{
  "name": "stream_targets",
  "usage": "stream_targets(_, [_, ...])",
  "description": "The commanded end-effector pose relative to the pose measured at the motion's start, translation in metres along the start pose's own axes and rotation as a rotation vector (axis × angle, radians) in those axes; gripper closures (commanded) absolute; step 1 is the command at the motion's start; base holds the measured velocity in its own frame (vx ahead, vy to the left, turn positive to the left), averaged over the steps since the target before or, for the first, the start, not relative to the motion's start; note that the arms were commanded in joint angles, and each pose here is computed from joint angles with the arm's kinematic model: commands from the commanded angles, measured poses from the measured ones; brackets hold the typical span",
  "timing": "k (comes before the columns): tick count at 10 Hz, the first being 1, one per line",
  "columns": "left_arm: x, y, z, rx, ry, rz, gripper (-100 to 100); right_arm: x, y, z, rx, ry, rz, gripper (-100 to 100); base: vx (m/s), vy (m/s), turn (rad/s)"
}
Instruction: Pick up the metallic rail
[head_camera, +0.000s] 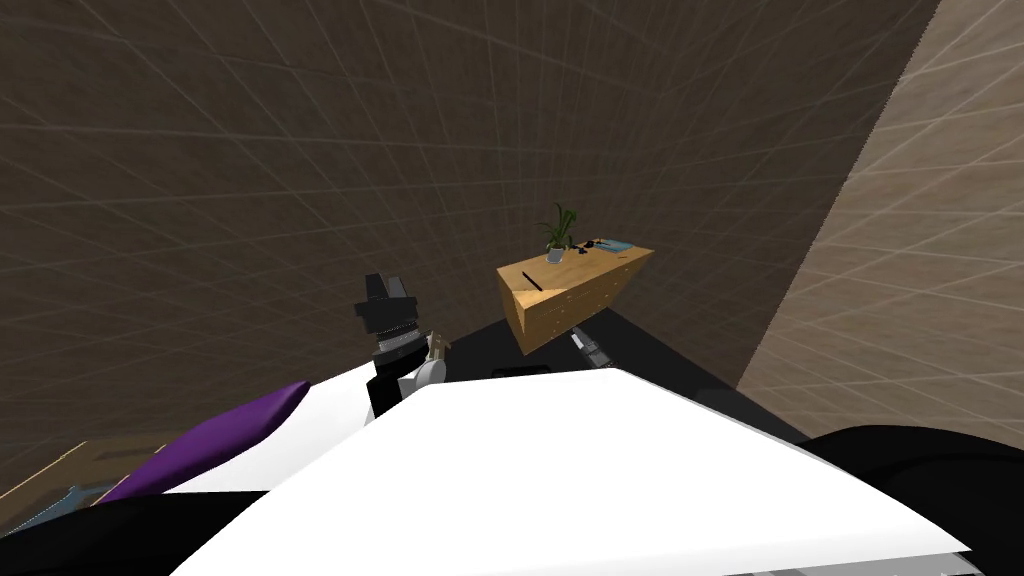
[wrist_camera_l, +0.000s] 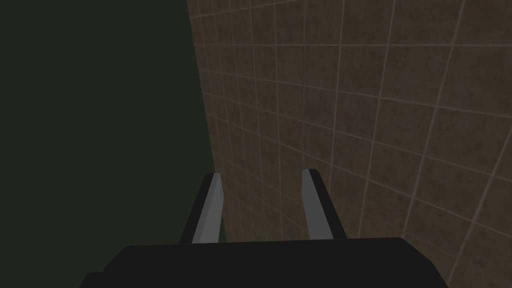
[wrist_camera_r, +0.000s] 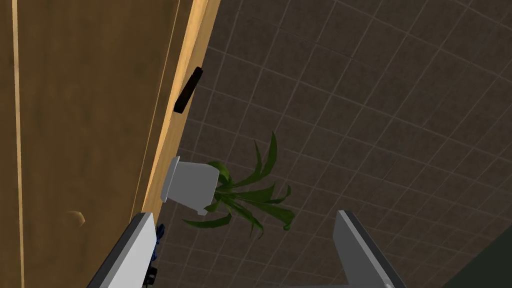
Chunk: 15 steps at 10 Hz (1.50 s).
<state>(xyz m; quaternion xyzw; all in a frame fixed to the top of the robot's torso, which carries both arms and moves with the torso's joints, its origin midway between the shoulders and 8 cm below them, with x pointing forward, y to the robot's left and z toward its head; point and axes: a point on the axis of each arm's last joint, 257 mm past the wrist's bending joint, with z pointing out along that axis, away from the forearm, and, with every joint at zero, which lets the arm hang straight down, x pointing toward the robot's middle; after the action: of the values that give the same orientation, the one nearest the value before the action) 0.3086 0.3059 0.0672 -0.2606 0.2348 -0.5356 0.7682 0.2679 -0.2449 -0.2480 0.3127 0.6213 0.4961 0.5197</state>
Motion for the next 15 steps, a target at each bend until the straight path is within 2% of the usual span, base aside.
stream_targets(1, [0.000, 0.000, 0.000, 0.000, 0.000, 0.000, 0, 0.004, -0.011, -0.009, 0.031, 0.026, -0.005, -100, -0.007, 0.043, 0.073])
stream_targets(3, [0.000, 0.000, 0.000, 0.000, 0.000, 0.000, 0, 0.019, -0.050, -0.055, 0.150, 0.095, 0.001, -100, 0.015, 0.082, 0.217])
stream_targets(4, [0.000, 0.000, 0.000, 0.000, 0.000, 0.000, 0, 0.019, -0.058, -0.061, 0.171, 0.110, -0.008, -100, 0.023, 0.080, 0.085])
stream_targets(5, [0.000, 0.000, 0.000, 0.000, 0.000, 0.000, 0, 0.025, -0.073, -0.085, 0.226, 0.139, -0.001, -100, 0.046, 0.089, 0.191])
stream_targets(7, [0.000, 0.000, 0.000, 0.000, 0.000, 0.000, 0, 0.024, -0.080, -0.091, 0.245, 0.152, -0.010, -100, 0.026, 0.048, 0.038])
stream_targets(9, [0.000, 0.000, 0.000, 0.000, 0.000, 0.000, 0, 0.032, -0.116, -0.155, 0.388, 0.221, -0.008, -100, 0.047, 0.094, 0.267])
stream_targets(10, [0.000, 0.000, 0.000, 0.000, 0.000, 0.000, 0, 0.030, -0.117, -0.159, 0.394, 0.237, -0.018, -100, 0.068, 0.112, 0.137])
stream_targets(11, [0.000, 0.000, 0.000, 0.000, 0.000, 0.000, 0, 0.031, -0.126, -0.188, 0.450, 0.276, -0.020, -100, 0.060, 0.136, 0.211])
stream_targets(12, [0.000, 0.000, 0.000, 0.000, 0.000, 0.000, 0, 0.030, -0.132, -0.195, 0.468, 0.278, -0.024, -100, 0.061, 0.099, 0.112])
stream_targets(13, [0.000, 0.000, 0.000, 0.000, 0.000, 0.000, 0, 0.029, -0.139, -0.226, 0.525, 0.319, -0.029, -100, 0.101, 0.117, 0.229])
stream_targets(14, [0.000, 0.000, 0.000, 0.000, 0.000, 0.000, 0, 0.027, -0.143, -0.232, 0.541, 0.319, -0.031, -100, 0.099, 0.094, 0.128])
stream_targets(15, [0.000, 0.000, 0.000, 0.000, 0.000, 0.000, 0, 0.025, -0.152, -0.268, 0.611, 0.350, -0.034, -100, 0.121, 0.105, 0.252])
